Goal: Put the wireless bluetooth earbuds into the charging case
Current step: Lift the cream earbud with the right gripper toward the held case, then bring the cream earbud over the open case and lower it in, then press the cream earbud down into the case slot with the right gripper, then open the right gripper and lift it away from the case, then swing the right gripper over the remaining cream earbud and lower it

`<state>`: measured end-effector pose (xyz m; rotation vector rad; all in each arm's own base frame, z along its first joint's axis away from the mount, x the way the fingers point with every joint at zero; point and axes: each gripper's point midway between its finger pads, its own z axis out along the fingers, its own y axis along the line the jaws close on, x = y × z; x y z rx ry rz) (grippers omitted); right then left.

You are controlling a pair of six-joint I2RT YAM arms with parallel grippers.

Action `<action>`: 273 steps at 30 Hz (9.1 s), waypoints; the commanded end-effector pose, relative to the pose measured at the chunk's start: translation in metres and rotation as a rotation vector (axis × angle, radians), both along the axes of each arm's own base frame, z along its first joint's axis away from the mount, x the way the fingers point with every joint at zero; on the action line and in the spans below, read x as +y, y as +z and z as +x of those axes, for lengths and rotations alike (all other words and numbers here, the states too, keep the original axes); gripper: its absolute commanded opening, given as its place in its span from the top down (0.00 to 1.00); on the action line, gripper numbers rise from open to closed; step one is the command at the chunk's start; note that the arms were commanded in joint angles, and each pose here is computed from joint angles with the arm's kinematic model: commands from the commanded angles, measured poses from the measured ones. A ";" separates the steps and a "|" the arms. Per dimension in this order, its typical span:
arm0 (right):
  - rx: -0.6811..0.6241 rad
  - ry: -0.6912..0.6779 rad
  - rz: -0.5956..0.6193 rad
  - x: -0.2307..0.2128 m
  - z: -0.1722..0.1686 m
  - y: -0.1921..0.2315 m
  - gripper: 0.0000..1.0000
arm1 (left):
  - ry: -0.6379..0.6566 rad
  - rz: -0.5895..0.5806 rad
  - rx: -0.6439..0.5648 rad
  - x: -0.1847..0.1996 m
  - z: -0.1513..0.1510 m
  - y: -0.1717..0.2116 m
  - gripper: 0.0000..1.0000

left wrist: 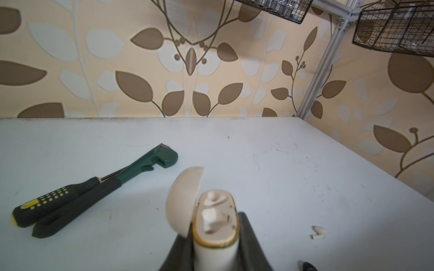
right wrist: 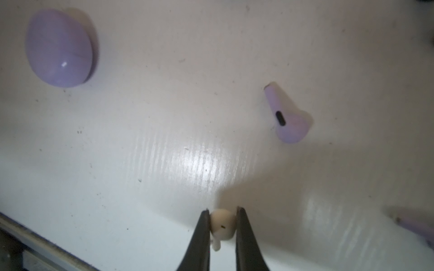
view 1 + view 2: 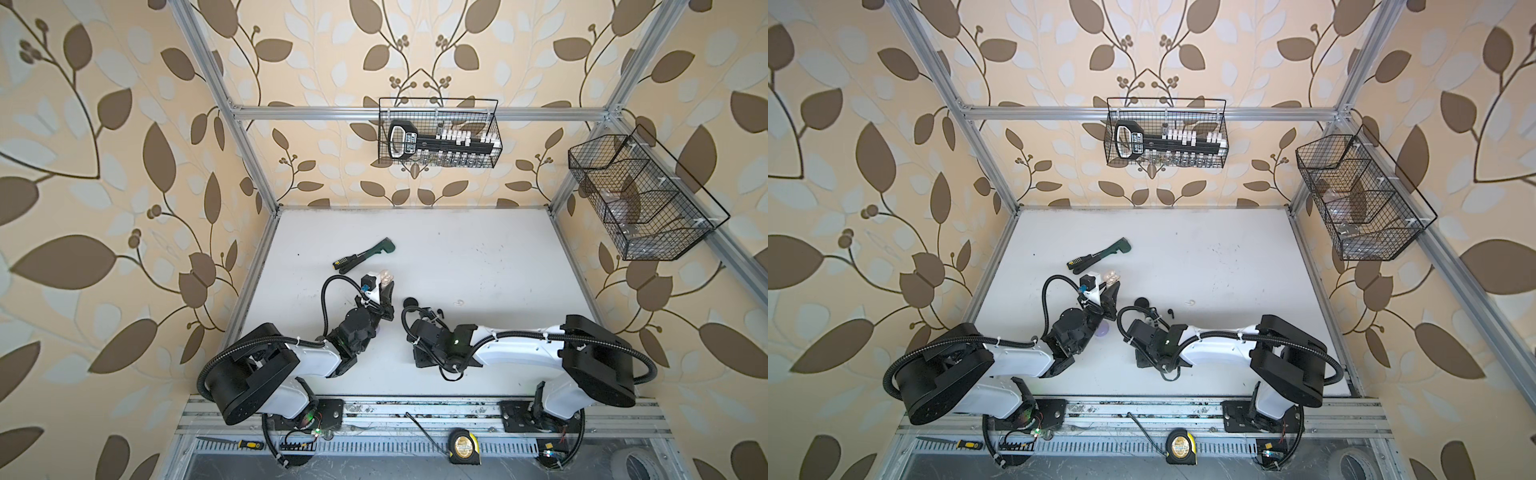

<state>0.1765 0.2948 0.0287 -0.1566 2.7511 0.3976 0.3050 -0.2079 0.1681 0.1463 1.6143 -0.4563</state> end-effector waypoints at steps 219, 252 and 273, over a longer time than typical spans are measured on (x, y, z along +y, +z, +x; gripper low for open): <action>-0.511 -0.238 0.169 -0.038 0.049 0.207 0.70 | -0.893 0.041 -0.311 -0.128 -0.094 0.042 1.00; -0.349 -0.387 -0.004 -0.175 0.143 0.164 0.68 | -0.934 0.094 -0.455 -0.117 -0.121 0.059 1.00; -0.101 -0.280 -0.224 -0.150 0.173 0.042 0.37 | -0.688 0.091 -0.390 -0.098 -0.084 0.057 1.00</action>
